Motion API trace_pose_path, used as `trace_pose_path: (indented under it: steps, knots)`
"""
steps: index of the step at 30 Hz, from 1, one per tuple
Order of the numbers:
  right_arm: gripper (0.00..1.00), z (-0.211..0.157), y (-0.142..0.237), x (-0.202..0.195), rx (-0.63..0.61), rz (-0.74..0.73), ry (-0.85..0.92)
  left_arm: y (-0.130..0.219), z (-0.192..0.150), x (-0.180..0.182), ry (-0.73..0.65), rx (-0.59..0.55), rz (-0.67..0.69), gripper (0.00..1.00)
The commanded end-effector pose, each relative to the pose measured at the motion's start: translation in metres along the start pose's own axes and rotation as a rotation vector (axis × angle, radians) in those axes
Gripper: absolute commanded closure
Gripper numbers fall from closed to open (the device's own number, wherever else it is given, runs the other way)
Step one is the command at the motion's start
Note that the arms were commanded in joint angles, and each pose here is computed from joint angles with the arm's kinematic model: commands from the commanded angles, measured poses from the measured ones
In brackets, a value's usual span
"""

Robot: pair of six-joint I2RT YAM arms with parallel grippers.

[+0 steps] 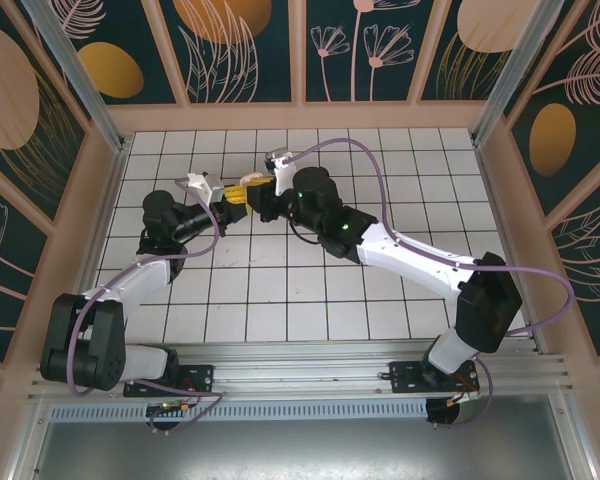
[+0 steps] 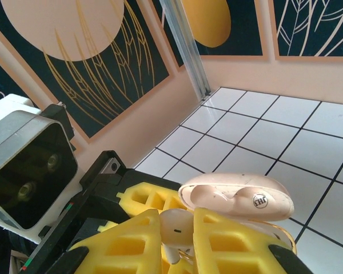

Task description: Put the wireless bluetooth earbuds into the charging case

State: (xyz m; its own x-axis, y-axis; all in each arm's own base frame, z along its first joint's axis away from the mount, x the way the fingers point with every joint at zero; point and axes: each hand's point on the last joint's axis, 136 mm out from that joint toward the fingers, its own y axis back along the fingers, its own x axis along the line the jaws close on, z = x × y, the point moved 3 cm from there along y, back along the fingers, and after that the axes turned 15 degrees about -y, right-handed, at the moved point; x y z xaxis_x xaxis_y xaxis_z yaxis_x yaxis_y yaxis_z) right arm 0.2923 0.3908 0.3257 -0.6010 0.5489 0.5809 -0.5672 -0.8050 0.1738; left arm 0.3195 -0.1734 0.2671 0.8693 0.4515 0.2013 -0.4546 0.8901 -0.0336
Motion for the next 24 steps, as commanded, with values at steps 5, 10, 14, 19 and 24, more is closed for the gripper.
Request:
trace_pose_path:
  steps: [5, 10, 14, 19, 24]
  knots:
    - [0.84, 0.039, 0.007, 0.017, -0.109, 0.047, 0.035, 0.001, 0.022, -0.005, -0.047, -0.051, -0.029, 0.97]
    - [0.84, 0.036, 0.004, 0.009, -0.098, 0.035, 0.028, 0.002, 0.023, -0.006, -0.051, -0.054, -0.032, 0.98]
    - [0.84, 0.030, -0.001, 0.005, -0.076, 0.035, 0.020, 0.002, 0.027, -0.006, -0.057, -0.059, -0.030, 0.98]
    - [0.84, 0.024, -0.003, 0.005, -0.054, 0.050, 0.007, 0.001, 0.029, -0.003, -0.051, -0.062, -0.019, 0.97]
    - [0.84, 0.018, -0.003, 0.005, -0.038, 0.050, -0.003, 0.000, 0.030, 0.001, -0.038, -0.068, -0.010, 0.97]
